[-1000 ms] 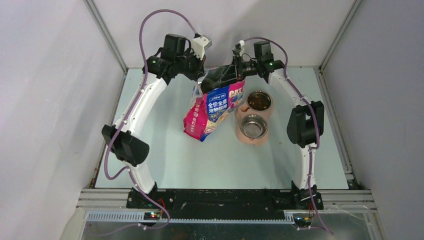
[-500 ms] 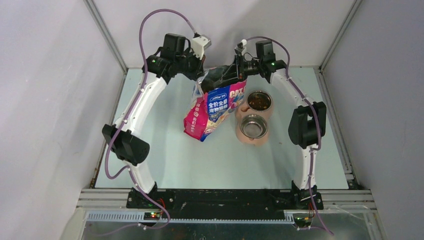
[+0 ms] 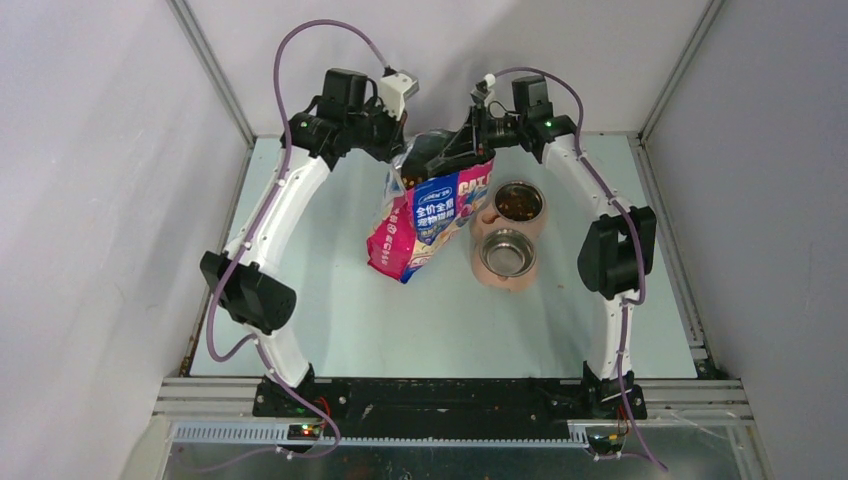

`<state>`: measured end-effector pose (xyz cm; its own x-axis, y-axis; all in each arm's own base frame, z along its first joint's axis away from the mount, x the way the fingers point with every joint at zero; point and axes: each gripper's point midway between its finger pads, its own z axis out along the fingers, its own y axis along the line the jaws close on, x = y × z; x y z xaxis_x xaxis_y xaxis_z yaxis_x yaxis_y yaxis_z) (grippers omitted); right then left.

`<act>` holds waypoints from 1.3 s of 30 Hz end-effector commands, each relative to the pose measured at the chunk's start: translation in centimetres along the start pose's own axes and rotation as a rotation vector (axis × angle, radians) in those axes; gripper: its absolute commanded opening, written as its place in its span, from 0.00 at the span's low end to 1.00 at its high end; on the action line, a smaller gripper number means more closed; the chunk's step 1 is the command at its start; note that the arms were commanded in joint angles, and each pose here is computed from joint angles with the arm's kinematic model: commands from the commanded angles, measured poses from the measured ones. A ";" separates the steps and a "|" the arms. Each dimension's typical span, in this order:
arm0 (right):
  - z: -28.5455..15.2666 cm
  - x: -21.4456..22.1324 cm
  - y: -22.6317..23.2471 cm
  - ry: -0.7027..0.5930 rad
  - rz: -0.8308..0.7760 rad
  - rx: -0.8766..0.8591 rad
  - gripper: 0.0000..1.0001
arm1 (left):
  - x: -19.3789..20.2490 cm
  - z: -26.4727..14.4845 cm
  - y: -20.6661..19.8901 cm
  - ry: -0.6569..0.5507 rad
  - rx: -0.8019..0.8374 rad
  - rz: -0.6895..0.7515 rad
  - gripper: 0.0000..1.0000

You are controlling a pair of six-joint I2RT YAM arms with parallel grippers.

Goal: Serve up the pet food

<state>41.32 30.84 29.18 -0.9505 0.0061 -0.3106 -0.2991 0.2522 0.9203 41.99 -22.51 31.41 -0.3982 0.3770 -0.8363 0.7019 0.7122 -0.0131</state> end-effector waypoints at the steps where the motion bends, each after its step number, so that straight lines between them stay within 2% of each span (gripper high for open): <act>1: -4.3 0.3 9.6 -0.033 -0.162 -0.109 0.00 | 0.0 -1.4 -0.4 -0.010 0.005 -0.003 0.00; 8: -5.0 -0.3 9.1 -0.103 -0.183 -0.007 0.00 | -0.1 -1.4 -0.3 -0.014 -0.005 -0.004 0.00; 17: -5.4 0.2 9.1 -0.056 -0.110 -0.083 0.00 | 0.3 -1.7 0.1 0.005 -0.026 0.014 0.00; 28: -8.2 -1.3 7.0 -0.075 -0.003 -0.115 0.00 | 0.2 -2.2 0.9 0.034 -0.070 0.049 0.00; 39: -10.1 -2.1 5.1 -0.043 0.109 -0.192 0.00 | 3.1 -2.9 1.9 0.165 -0.096 0.165 0.00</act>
<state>41.63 23.15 34.89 -0.9758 0.1070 -0.1905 -0.1768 0.1254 0.9762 41.56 -19.77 30.72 -0.3796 0.4972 -0.7802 0.6945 0.7103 0.1147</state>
